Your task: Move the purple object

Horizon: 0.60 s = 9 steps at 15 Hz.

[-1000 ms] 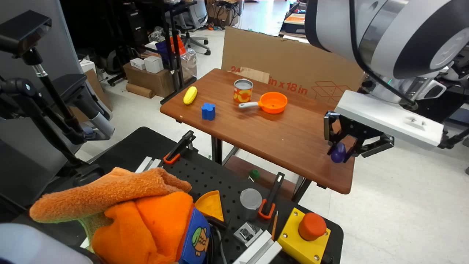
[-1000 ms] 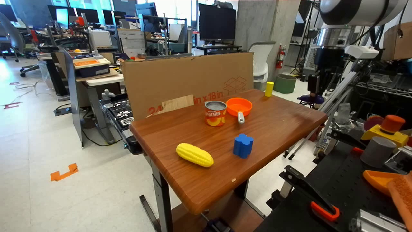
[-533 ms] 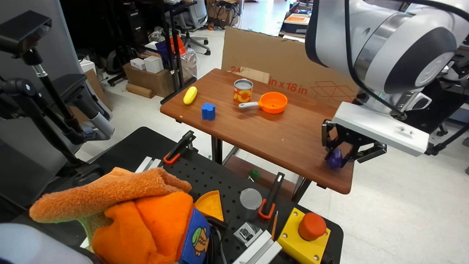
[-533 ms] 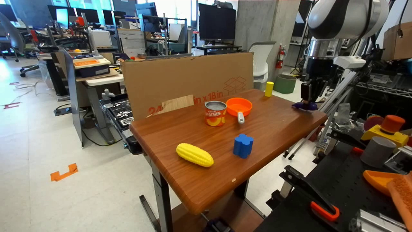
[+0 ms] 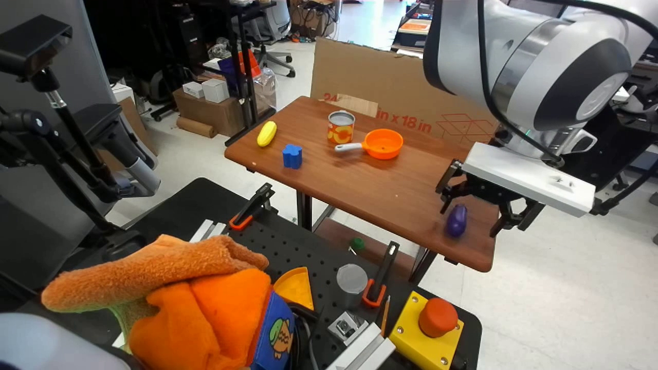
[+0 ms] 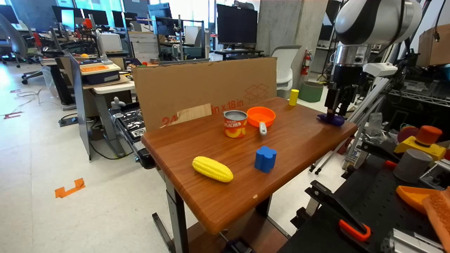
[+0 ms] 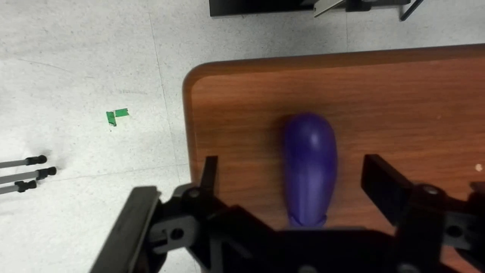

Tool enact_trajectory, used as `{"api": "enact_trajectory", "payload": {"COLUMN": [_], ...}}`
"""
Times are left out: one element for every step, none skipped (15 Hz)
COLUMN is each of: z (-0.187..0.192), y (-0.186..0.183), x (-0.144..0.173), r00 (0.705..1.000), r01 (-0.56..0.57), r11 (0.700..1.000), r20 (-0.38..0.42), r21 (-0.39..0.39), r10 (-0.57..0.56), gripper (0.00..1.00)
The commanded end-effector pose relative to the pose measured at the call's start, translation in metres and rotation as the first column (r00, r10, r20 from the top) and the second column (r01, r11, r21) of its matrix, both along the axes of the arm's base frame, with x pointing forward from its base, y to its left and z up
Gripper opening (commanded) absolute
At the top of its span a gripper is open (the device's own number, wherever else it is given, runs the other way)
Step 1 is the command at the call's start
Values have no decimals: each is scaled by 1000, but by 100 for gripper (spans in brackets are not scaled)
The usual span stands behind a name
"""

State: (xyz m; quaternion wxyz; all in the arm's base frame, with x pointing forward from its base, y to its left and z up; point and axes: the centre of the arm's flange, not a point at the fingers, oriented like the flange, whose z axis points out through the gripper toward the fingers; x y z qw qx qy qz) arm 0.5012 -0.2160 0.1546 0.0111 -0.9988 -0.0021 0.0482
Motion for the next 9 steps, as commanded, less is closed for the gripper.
{"api": "enact_trajectory", "payload": {"z": [55, 68, 84, 40, 55, 66, 73, 76, 76], "y": [41, 53, 66, 42, 56, 64, 68, 68, 68], "x": [-26, -30, -32, -9, -12, -15, -19, -22, -24], "r00": [997, 994, 991, 997, 995, 993, 992, 992, 992], "r01": [-75, -98, -115, -71, -87, -99, -103, -104, -105], "r11": [996, 993, 989, 997, 995, 993, 993, 993, 993], "r20": [30, 50, 84, 41, 59, 70, 78, 80, 79], "r21": [48, 62, 90, 39, 53, 58, 59, 59, 60], "r10": [74, 95, 107, 69, 84, 95, 98, 100, 100], "gripper": [100, 100, 100, 100, 100, 100, 100, 100, 100]}}
